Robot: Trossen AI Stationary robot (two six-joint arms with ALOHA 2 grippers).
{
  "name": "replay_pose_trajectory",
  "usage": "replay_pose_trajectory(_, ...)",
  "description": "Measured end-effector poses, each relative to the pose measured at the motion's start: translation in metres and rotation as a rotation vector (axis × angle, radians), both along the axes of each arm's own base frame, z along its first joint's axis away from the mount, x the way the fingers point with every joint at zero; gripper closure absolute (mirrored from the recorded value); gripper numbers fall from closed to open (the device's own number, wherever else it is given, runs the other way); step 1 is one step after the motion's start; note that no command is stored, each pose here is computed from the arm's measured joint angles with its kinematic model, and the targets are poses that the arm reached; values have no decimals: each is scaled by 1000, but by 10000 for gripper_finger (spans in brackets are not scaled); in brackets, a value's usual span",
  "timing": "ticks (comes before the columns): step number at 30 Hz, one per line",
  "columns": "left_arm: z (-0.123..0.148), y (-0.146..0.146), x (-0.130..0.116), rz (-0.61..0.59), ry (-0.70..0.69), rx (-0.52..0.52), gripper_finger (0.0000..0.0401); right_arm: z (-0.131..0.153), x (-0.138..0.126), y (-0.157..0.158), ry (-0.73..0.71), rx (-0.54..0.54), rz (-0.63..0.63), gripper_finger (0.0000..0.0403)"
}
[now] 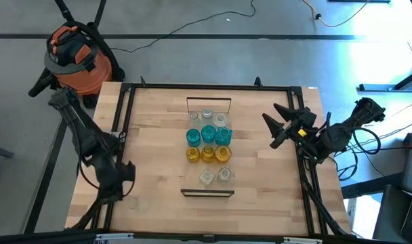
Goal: Sort vases onto shelf
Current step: Put the transparent vase on the shelf aligned with the other bottom transparent vase
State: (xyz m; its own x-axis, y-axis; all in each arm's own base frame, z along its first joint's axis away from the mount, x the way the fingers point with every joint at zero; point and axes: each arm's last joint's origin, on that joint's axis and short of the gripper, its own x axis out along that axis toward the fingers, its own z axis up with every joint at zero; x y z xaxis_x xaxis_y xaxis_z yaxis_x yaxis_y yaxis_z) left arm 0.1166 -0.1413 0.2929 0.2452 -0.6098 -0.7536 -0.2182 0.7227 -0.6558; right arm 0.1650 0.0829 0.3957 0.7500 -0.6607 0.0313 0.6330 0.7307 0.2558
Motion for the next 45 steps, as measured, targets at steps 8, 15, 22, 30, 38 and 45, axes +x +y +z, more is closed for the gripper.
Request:
replay_pose_trajectory(8, -12, 3, 1, 44, 23, 159, 232, 0, 0, -3, -6, 12, -43, 142)
replay_pose_trajectory(15, -21, -5, 9, 93, 61, 199, 197, 0, 1, -3, -29, 35, -41, 142)
replay_pose_trajectory(22, -38, -23, 24, 29, 56, 245, 196, 0, 0, -2, -65, 75, -38, 142)
replay_pose_trajectory(30, -74, -44, 33, -67, 198, 339, 200, 0, 0, -2, -72, 82, -37, 142)
replay_pose_trajectory(38, -78, -46, 36, -111, 194, 366, 304, 1, 0, -2, -72, 82, -37, 142)
replay_pose_trajectory(45, -50, -3, 50, -57, 187, 442, 374, 1, 0, -2, -78, 86, -37, 142)
